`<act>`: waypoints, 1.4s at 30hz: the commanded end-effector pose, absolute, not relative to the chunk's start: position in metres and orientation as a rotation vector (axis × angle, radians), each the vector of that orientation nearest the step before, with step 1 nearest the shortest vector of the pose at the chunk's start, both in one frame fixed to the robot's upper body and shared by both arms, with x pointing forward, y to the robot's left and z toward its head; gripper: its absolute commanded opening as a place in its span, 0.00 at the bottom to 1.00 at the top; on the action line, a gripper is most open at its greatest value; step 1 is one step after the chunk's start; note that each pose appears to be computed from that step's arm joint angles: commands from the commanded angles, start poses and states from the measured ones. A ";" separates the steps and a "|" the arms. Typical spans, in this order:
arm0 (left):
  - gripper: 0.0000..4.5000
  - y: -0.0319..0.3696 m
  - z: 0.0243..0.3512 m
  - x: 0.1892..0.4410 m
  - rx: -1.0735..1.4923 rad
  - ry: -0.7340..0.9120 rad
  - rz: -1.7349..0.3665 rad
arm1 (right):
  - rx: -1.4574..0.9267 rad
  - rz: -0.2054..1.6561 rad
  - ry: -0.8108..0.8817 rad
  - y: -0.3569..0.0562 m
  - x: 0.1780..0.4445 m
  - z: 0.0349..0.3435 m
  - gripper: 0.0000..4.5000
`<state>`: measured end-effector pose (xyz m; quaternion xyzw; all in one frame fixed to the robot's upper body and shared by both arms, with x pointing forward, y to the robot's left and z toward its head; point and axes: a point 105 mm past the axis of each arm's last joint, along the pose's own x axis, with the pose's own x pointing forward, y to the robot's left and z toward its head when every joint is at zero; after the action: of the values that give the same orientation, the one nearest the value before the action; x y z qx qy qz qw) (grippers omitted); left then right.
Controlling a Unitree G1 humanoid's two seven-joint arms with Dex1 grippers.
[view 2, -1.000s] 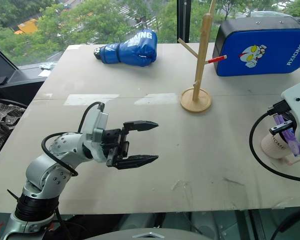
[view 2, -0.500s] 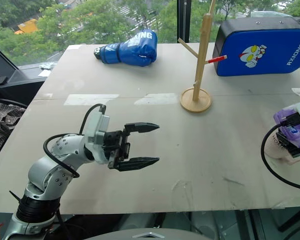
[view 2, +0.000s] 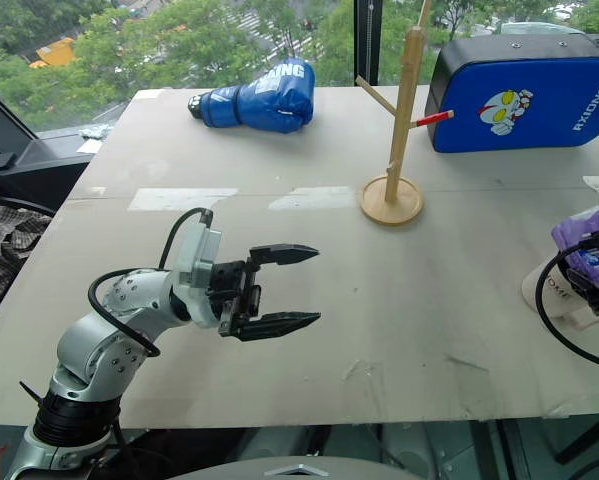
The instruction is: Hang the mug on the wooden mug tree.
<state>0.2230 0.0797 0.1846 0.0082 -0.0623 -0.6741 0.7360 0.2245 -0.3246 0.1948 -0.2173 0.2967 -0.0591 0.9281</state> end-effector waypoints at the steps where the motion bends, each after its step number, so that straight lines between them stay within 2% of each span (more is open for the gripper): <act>1: 1.00 0.075 0.193 0.215 0.032 -0.178 -1.498 | -0.444 -0.139 0.583 -0.328 0.225 0.201 0.99; 18: 1.00 0.072 0.193 0.216 0.032 -0.183 -1.491 | -0.473 -0.117 0.558 -0.321 0.227 0.206 0.99; 21: 1.00 0.072 0.193 0.216 0.031 -0.183 -1.490 | -0.481 -0.125 0.545 -0.321 0.227 0.209 0.81; 24: 1.00 0.073 0.194 0.217 0.032 -0.181 -1.488 | -0.496 -0.127 0.535 -0.320 0.228 0.211 0.46; 25: 1.00 0.073 0.194 0.217 0.032 -0.181 -1.488 | -0.498 -0.116 0.534 -0.318 0.229 0.211 0.41; 28: 1.00 0.072 0.195 0.216 0.033 -0.181 -1.490 | -0.492 -0.109 0.530 -0.316 0.229 0.210 0.41; 30: 1.00 0.072 0.195 0.214 0.034 -0.182 -1.492 | -0.478 -0.105 0.527 -0.315 0.229 0.210 0.31; 31: 1.00 0.072 0.195 0.214 0.034 -0.182 -1.492 | -0.475 -0.104 0.523 -0.315 0.229 0.211 0.24; 33: 1.00 0.072 0.195 0.215 0.034 -0.182 -1.491 | -0.473 -0.104 0.518 -0.314 0.230 0.211 0.02; 42: 1.00 0.076 0.190 0.216 0.036 -0.175 -1.491 | -0.519 -0.129 0.476 -0.315 0.229 0.223 0.01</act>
<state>0.2193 0.0751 0.1855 0.0073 -0.0649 -0.6738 0.7360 0.2293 -0.3153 0.2031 -0.2272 0.2720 -0.0460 0.9339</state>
